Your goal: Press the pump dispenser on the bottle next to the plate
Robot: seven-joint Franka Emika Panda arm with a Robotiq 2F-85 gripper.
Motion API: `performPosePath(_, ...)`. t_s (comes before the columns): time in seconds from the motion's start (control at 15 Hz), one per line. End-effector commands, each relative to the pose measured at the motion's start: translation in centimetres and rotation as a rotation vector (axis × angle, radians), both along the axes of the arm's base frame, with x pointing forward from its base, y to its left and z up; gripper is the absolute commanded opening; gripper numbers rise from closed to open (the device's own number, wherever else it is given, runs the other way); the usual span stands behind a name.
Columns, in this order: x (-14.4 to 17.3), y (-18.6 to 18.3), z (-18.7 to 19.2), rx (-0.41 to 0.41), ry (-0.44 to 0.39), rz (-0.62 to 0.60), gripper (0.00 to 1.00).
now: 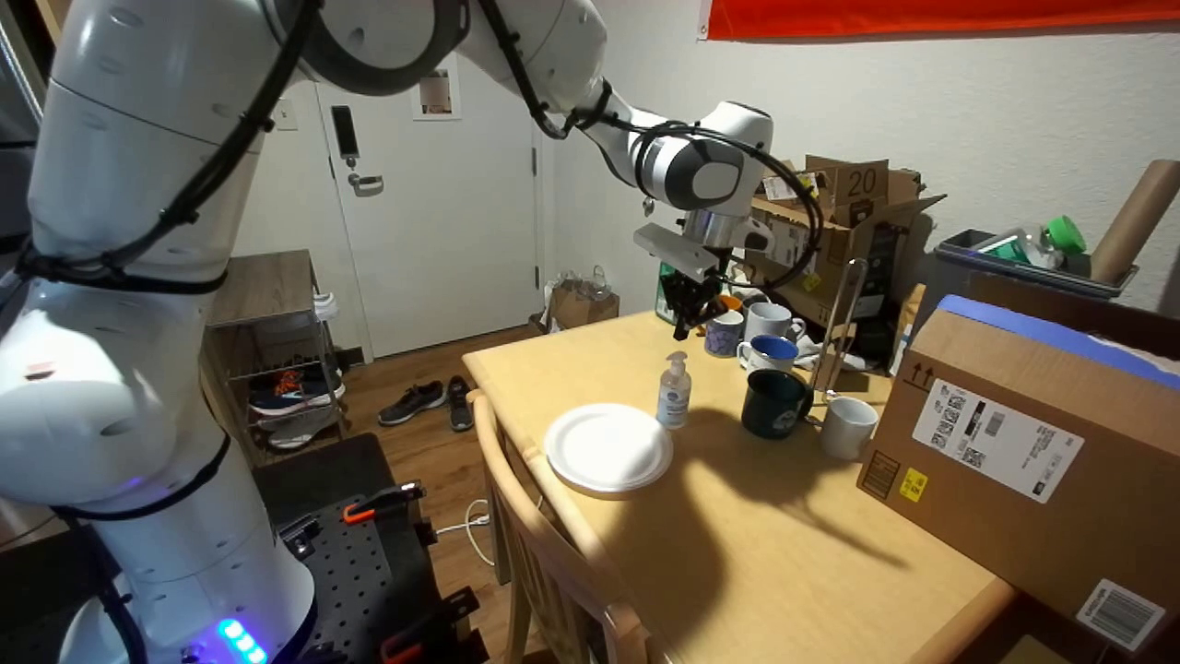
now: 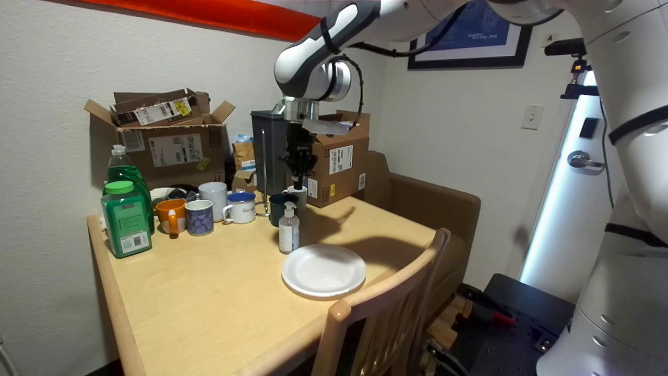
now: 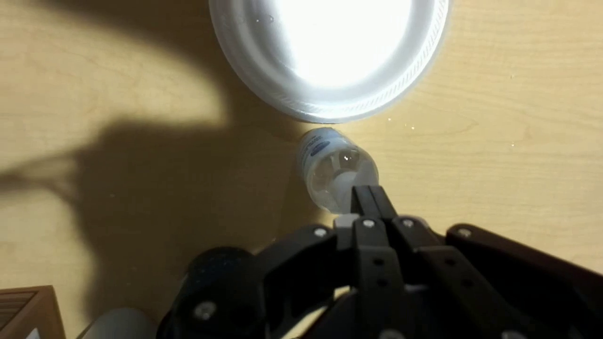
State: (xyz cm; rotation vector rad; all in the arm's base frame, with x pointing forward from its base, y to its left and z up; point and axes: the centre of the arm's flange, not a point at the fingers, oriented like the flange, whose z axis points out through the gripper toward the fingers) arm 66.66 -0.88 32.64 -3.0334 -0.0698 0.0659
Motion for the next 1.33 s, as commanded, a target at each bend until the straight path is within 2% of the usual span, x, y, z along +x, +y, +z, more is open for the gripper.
performPosePath(0.0, 0.5, 0.5, 0.3, -0.045, 0.016, -0.020, 0.00)
performPosePath(0.47, 1.4, 2.0, -0.4, -0.017, 0.015, 0.022, 0.00)
performPosePath(1.27, 1.5, 1.7, -1.8, 0.018, 0.011, 0.033, 0.00)
